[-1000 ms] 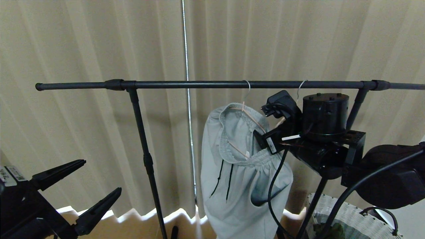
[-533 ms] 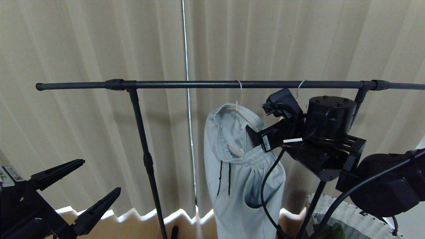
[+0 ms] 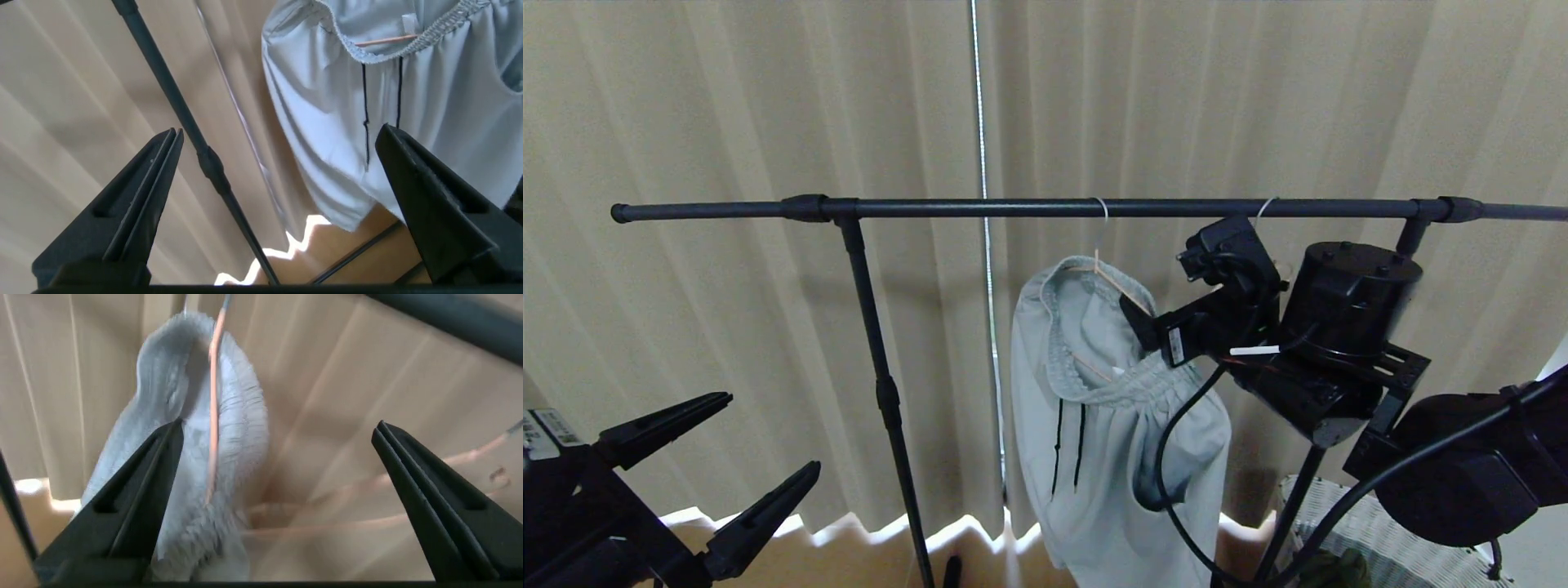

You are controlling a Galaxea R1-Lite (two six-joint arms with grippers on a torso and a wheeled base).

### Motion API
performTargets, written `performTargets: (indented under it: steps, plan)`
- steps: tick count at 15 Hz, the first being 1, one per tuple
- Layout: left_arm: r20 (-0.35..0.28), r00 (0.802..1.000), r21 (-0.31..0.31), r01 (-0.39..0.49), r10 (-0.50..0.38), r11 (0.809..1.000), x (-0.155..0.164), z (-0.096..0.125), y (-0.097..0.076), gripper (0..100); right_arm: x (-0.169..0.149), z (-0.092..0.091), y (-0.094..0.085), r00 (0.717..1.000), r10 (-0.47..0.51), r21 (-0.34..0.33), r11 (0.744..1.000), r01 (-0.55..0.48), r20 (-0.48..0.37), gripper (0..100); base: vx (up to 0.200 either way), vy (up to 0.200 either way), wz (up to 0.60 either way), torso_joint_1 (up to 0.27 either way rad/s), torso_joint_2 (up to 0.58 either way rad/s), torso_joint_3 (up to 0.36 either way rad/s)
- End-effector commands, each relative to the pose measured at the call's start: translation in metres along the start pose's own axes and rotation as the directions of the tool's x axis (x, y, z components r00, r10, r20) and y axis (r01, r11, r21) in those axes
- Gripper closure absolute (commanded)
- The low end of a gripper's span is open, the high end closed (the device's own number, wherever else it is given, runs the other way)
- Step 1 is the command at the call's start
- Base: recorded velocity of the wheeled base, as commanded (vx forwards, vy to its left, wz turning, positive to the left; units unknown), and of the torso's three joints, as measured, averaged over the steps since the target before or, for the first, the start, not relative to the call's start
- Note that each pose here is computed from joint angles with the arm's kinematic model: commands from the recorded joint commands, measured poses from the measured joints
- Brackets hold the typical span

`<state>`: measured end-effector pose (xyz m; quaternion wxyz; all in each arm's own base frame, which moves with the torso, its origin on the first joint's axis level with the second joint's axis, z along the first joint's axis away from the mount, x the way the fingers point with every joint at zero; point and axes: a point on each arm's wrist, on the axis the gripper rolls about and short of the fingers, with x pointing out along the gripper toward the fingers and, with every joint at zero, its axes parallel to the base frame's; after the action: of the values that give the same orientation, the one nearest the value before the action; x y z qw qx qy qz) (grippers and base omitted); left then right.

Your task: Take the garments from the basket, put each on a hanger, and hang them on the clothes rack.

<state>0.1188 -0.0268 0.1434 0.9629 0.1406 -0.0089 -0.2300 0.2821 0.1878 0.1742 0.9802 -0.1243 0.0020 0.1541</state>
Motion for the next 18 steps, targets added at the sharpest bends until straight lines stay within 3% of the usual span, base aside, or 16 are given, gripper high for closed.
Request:
performTargets:
  steps: [1, 7, 11, 15, 16, 17, 18]
  plan:
    - [-0.001, 1.0, 0.0, 0.0, 0.0, 1.0, 0.0, 0.0, 0.0, 0, 0.0, -0.002, 0.0, 1.0, -0.004, 0.003, 1.0, 0.004, 0.011, 0, 0.0, 0.0, 0.0, 0.0, 0.0, 0.0]
    - [-0.001, 1.0, -0.001, -0.001, 0.001, 1.0, 0.0, 0.0, 0.0, 0, -0.011, 0.006, -0.005, 0.996, -0.009, 0.041, 0.999, 0.006, 0.093, 0, 0.0, 0.0, 0.0, 0.0, 0.0, 0.0]
    - [0.011, 1.0, 0.002, -0.008, 0.008, 1.0, -0.002, 0.001, 0.0, 0, -0.035, 0.017, -0.016, 0.992, -0.022, 0.051, 0.999, 0.015, 0.126, 0, 0.0, 0.0, 0.0, 0.0, 0.0, 0.0]
    - [0.016, 1.0, 0.01, -0.01, 0.01, 1.0, -0.005, 0.001, -0.001, 0, -0.091, 0.023, -0.044, 0.99, -0.068, 0.05, 0.997, 0.062, 0.121, 0, 0.0, 0.0, 0.0, 0.0, 0.0, 0.0]
    - [0.031, 0.999, 0.011, -0.016, 0.016, 1.0, -0.008, 0.003, -0.001, 0, -0.116, 0.015, -0.064, 0.991, -0.122, 0.037, 0.992, 0.12, 0.063, 0, 0.0, 0.0, 0.0, 0.0, 0.0, 0.0]
    - [0.038, 0.999, 0.012, -0.02, 0.019, 1.0, -0.009, 0.004, -0.001, 0, -0.125, 0.012, -0.071, 0.989, -0.143, 0.03, 0.989, 0.142, 0.035, 0, 0.0, 0.0, 0.0, 0.0, 0.0, 0.0]
    - [0.044, 0.998, 0.015, -0.054, 0.053, 0.998, -0.016, 0.003, 0.0, 0, -0.149, 0.006, -0.09, 0.977, -0.209, 0.011, 0.978, 0.21, -0.048, 0, 0.0, 0.0, 0.0, 0.0, 0.0, 0.0]
